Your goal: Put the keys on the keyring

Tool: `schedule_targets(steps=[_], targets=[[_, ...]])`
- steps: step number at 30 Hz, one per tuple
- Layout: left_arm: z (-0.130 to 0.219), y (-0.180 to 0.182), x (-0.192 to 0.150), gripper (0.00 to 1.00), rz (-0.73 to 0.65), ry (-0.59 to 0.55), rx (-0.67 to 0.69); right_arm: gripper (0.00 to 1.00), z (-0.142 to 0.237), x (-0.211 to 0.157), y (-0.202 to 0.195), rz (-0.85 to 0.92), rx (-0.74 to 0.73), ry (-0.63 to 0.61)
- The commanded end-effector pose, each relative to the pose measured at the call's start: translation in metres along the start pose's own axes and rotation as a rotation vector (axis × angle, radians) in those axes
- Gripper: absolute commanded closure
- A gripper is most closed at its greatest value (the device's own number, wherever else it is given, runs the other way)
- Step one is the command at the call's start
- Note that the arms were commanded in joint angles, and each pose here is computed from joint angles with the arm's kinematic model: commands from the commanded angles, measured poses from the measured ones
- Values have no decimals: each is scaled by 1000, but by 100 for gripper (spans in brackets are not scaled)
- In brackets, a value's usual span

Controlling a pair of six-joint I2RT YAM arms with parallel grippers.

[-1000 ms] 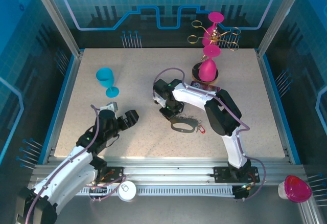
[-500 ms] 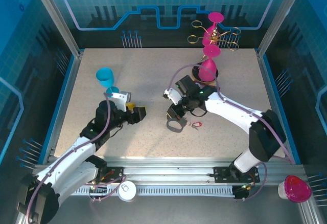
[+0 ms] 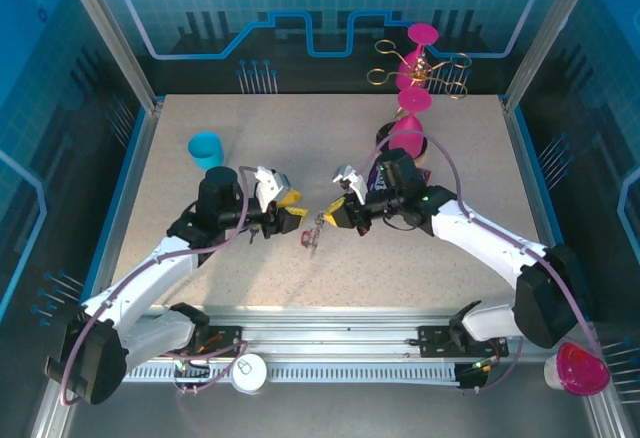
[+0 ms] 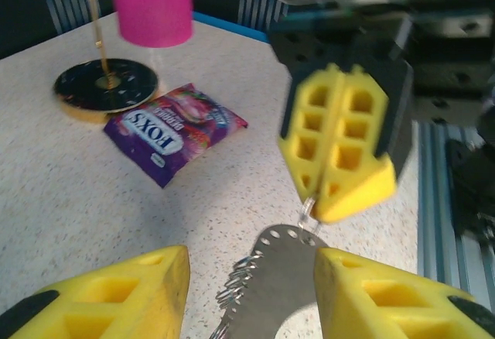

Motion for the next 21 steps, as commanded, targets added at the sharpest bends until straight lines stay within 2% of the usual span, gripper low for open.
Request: schedule_targets(steps=[1,6,12,21], targets=[[8,-22,13,55,-194,-12,-111,100,11,23,17,176,79,-137],[9,-32,13,60,-223,-38,-178,100,14,21,25,275,87,-202],[2,-46,7,66,-207,-51,-279,100,16,24,32,307,118,-224],[-2,-49,6,72,-178,-85,-306,100,11,26,41,336,173,-244]])
Point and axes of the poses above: each hand's point on the last joint's axis, 136 mm out from that joint toward the fingers, its own z axis back along the fingers, its own y axis along the line the jaws close on, x = y × z, the point moved 4 cm from there along z, back along the fingers, and after that the axes turned 4 degrees about z, right-handed, at the moved point
